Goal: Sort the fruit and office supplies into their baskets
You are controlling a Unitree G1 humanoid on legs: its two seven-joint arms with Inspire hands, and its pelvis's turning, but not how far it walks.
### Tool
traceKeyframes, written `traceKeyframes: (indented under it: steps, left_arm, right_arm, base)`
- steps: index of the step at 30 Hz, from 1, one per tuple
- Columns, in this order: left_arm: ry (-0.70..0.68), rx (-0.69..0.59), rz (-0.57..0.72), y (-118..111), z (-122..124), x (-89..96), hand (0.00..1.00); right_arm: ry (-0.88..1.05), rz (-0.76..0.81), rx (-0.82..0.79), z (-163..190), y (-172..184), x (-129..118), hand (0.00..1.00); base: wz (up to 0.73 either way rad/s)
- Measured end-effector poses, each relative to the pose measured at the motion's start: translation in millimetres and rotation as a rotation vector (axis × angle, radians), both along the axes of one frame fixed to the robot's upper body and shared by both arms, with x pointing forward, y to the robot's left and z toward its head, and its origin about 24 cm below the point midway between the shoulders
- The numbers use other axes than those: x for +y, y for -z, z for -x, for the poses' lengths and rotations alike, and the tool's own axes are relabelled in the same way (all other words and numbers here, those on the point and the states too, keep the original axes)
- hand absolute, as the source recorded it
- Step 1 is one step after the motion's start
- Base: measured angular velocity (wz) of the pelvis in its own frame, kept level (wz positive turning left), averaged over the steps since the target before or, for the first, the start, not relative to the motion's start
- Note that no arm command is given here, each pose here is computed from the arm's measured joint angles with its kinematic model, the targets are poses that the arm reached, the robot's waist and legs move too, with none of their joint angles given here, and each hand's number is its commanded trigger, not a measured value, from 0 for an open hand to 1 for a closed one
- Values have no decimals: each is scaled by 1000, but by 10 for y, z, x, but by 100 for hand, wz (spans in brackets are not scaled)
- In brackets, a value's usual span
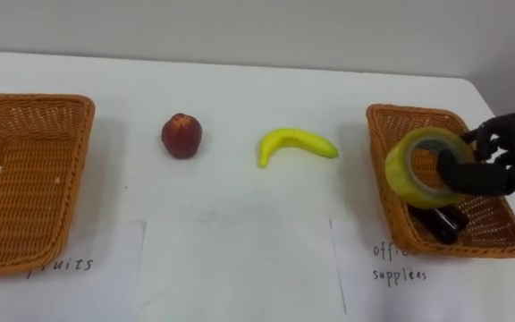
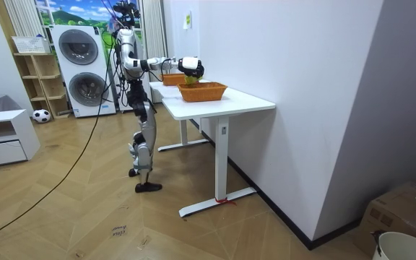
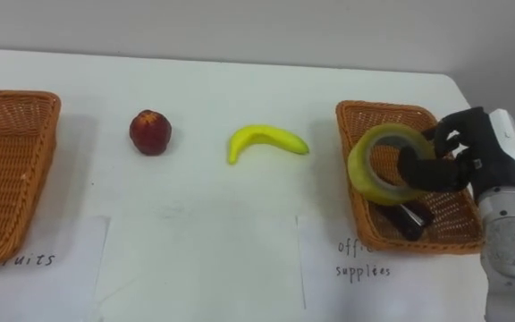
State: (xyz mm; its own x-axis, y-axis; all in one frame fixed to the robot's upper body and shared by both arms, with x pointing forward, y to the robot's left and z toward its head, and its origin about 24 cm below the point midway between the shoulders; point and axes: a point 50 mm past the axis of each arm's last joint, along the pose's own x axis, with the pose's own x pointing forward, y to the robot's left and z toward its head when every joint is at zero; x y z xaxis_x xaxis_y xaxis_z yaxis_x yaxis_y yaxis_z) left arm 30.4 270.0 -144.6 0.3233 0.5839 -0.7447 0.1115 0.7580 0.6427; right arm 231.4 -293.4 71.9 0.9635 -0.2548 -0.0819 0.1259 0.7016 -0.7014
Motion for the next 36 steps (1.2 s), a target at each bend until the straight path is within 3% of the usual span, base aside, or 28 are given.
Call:
traceKeyframes:
  steps: [36]
  left_arm:
    - [-13, -36, -15, -44, -38, 40, 0]
  right_arm:
    - [23, -10, 28, 25, 45, -74, 0]
  base:
    - [0]
